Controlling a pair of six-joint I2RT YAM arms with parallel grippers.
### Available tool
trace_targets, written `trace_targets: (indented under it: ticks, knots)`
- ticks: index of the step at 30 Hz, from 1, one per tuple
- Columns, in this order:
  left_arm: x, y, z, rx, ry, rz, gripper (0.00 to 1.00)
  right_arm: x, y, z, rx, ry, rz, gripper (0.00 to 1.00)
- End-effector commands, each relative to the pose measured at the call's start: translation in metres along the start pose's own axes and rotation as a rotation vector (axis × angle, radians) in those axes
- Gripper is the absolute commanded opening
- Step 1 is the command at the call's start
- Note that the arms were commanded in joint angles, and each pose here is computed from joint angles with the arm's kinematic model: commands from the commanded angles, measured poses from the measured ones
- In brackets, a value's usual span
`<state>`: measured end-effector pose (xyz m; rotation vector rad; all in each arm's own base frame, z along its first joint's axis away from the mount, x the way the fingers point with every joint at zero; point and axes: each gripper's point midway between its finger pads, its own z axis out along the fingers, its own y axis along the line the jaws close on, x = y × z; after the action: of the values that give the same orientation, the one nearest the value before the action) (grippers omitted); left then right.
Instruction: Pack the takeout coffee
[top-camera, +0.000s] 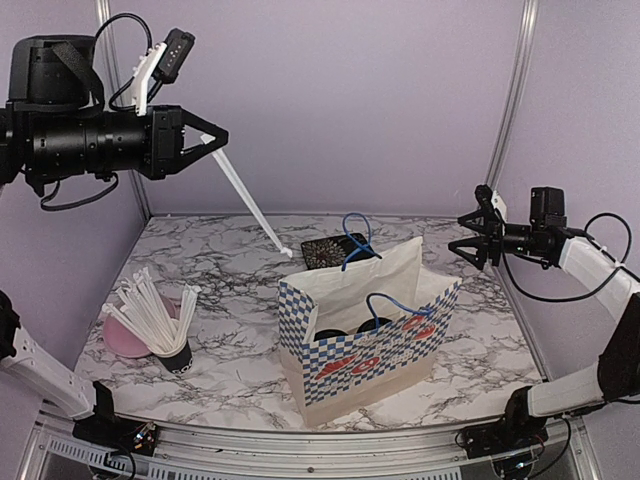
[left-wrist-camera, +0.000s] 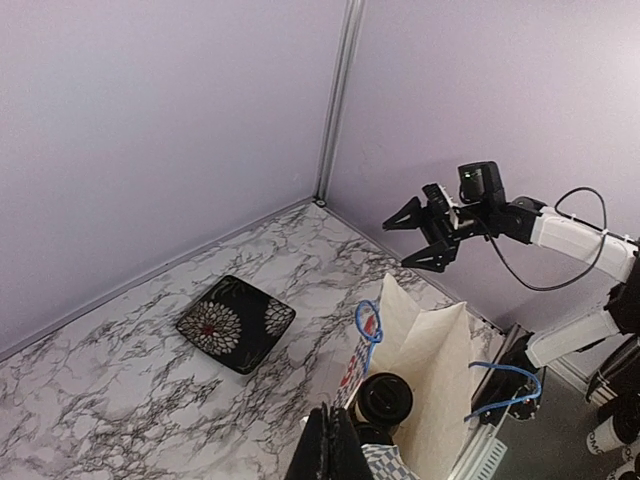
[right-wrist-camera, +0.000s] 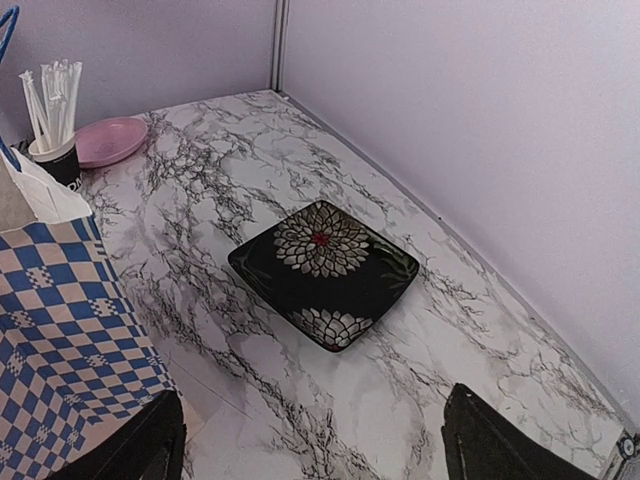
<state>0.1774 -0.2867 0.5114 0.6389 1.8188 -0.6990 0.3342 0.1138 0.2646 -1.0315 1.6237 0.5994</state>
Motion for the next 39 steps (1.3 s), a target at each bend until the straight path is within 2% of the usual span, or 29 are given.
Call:
trace_targets:
  ticks: [1,6,10,15,23,24,26,28,33,39]
  knots:
    - [-0.023,-0.05,0.012,0.245,-0.121,0.049,0.0,0.005,-0.001,0.0,0.008,0.014,-0.005,0.86]
    - [-0.006,-0.072,0.043,0.333,-0.112,0.047,0.0,0.007,-0.002,0.002,-0.002,0.013,0.007,0.86]
    - [0.007,-0.088,0.067,0.409,-0.166,0.014,0.0,0.008,-0.002,0.002,-0.006,0.015,0.013,0.86]
    - [0.021,-0.098,0.103,0.416,-0.216,0.001,0.0,0.007,-0.002,0.002,-0.005,0.012,0.017,0.86]
    - [0.059,-0.114,0.178,0.399,-0.122,-0.002,0.0,0.005,0.0,0.001,-0.005,0.009,0.012,0.86]
    - [0.065,-0.116,0.185,0.395,-0.098,-0.001,0.02,0.005,0.0,0.0,-0.004,0.007,0.01,0.86]
    - [0.075,-0.117,0.196,0.383,-0.051,0.008,0.23,0.004,0.0,0.0,0.001,0.009,0.005,0.86]
    - [0.079,-0.117,0.199,0.378,-0.028,0.021,0.36,0.005,-0.001,0.0,0.006,0.012,0.002,0.86]
    - [0.067,-0.11,0.184,0.353,-0.055,0.067,0.53,0.0,-0.002,-0.001,0.003,0.001,0.009,0.86]
    - [0.062,-0.066,0.168,0.134,-0.076,0.214,0.78,-0.025,-0.006,-0.007,0.016,-0.032,0.023,0.87]
